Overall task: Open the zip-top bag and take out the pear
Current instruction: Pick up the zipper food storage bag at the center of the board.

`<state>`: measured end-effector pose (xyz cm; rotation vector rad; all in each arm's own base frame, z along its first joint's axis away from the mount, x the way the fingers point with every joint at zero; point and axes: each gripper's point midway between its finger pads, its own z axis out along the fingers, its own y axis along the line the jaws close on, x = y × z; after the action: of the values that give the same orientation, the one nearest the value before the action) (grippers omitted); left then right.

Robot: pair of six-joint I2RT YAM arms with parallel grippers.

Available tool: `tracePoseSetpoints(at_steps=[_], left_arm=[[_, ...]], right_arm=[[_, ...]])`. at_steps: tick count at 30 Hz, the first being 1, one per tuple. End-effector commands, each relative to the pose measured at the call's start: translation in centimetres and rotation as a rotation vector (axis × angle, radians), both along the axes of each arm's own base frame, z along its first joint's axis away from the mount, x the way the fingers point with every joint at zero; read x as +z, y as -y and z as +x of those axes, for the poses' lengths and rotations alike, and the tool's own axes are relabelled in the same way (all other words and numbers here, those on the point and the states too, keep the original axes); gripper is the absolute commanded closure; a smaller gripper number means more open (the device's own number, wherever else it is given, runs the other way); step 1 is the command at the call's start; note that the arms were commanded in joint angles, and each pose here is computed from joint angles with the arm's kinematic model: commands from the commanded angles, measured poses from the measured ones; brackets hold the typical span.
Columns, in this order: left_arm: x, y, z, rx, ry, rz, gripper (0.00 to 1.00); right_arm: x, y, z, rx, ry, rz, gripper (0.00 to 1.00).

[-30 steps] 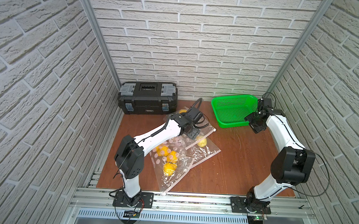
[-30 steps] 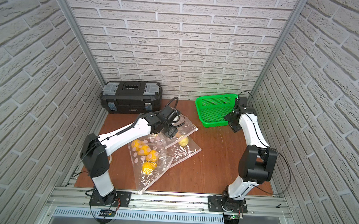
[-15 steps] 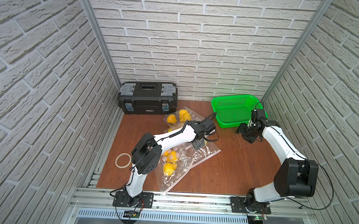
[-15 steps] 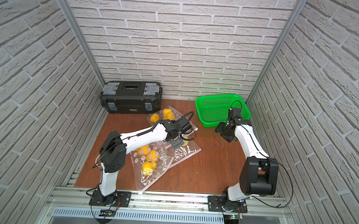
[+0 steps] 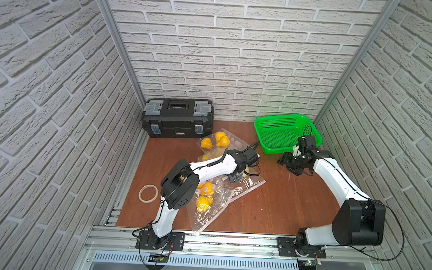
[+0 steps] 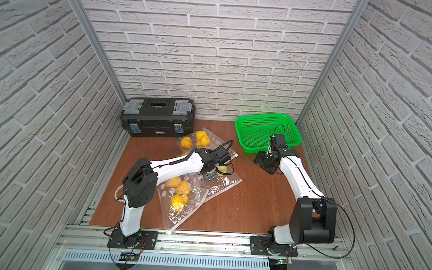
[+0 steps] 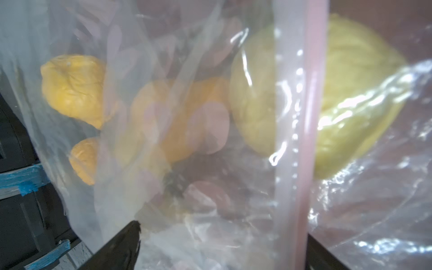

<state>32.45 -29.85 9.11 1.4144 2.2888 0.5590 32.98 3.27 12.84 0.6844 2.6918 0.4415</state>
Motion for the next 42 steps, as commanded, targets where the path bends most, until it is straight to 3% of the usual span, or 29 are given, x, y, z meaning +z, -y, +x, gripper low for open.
tracePoseSetpoints(at_steps=[1,13,19,27,37,42], left_arm=[[0.5,-0.2,0.4,-0.024,0.038,0.022,0.20],[6.0,-1.4,2.0,0.095,-0.002,-0.325,1.00],[10.6,-3.6,3.2,0.151,0.011,-0.501,1.00],[18.2,-9.0,5.7,0.287,0.117,-0.706,1.00],[28.9,-17.3,6.1,0.449,0.359,-0.910,1.00],[32.3,-20.0,4.7,0.488,0.445,-0.980,1.00]], right_arm=[[0.4,-1.9,0.1,0.090,0.057,0.027,0.35],[1.0,-10.2,-0.6,0.398,0.125,0.066,0.38],[2.1,-12.8,0.0,0.471,0.193,0.120,0.38],[4.6,-23.1,-2.7,0.787,0.251,0.238,0.39],[3.6,-40.5,-11.6,1.162,0.196,0.398,0.40],[1.9,-45.1,-15.2,1.278,0.131,0.424,0.40]])
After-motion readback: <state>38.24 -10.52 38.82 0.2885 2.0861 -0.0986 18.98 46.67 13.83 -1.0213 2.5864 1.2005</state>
